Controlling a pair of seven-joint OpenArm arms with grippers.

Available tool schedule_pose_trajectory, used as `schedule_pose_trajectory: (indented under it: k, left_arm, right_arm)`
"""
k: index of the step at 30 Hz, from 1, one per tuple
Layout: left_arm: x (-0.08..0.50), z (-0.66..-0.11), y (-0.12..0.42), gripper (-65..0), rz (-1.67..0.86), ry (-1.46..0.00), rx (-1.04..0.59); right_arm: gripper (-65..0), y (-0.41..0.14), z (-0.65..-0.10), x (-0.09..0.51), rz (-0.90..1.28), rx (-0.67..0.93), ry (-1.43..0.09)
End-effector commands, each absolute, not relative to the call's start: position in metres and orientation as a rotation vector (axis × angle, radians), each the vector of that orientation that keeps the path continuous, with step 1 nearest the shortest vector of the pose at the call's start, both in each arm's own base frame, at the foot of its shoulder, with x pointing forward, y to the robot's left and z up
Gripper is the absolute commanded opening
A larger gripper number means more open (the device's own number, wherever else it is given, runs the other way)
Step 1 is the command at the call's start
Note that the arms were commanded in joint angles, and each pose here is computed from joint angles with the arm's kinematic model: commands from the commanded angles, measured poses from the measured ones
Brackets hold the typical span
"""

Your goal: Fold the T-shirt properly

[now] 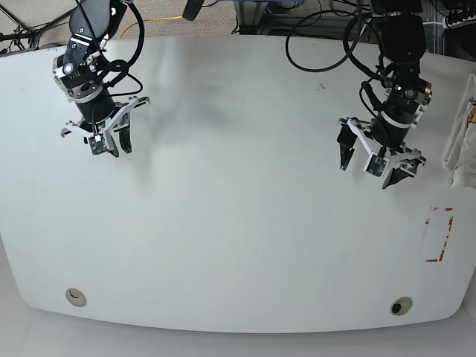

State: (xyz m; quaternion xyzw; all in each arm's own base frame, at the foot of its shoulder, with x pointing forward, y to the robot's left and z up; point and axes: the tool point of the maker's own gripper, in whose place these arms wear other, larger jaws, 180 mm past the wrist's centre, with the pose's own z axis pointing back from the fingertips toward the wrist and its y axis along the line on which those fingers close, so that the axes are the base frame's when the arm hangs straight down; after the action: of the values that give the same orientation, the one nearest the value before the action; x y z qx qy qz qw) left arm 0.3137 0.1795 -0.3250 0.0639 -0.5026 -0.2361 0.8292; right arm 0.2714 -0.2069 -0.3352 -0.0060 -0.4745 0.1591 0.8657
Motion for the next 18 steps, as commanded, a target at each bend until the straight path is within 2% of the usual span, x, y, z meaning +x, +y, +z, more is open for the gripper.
schedule_pose_trajectory:
  k: [1,7,10,14,18]
  left_arm:
    - [0.309,-0.317,0.165,-15.3,-0.493,-1.157,0.096]
    - [0.273,-0.334,0.143,-15.6,-0.459,-1.194,0.027]
    - [0.247,-0.347,0.141,-15.6,-0.437,-1.163,0.012]
    - [0.211,-0.359,0.136,-15.7,-0.424,-1.140,-0.027]
    - [0.170,-0.364,0.130,-15.7,-0.418,-1.100,-0.070]
  right_arm:
    - [-51.4,-0.208,-0.332,0.263,0.330,0.001,-1.044]
    - [-51.4,-0.205,-0.358,0.229,0.294,0.067,-1.029]
    - [-51.5,-0.202,-0.368,0.207,0.239,0.115,-1.026]
    - [-55.0,-0.204,-0.370,0.174,0.144,0.184,-1.034]
    - [-56.1,-0.204,-0.378,0.141,0.093,0.220,-0.978]
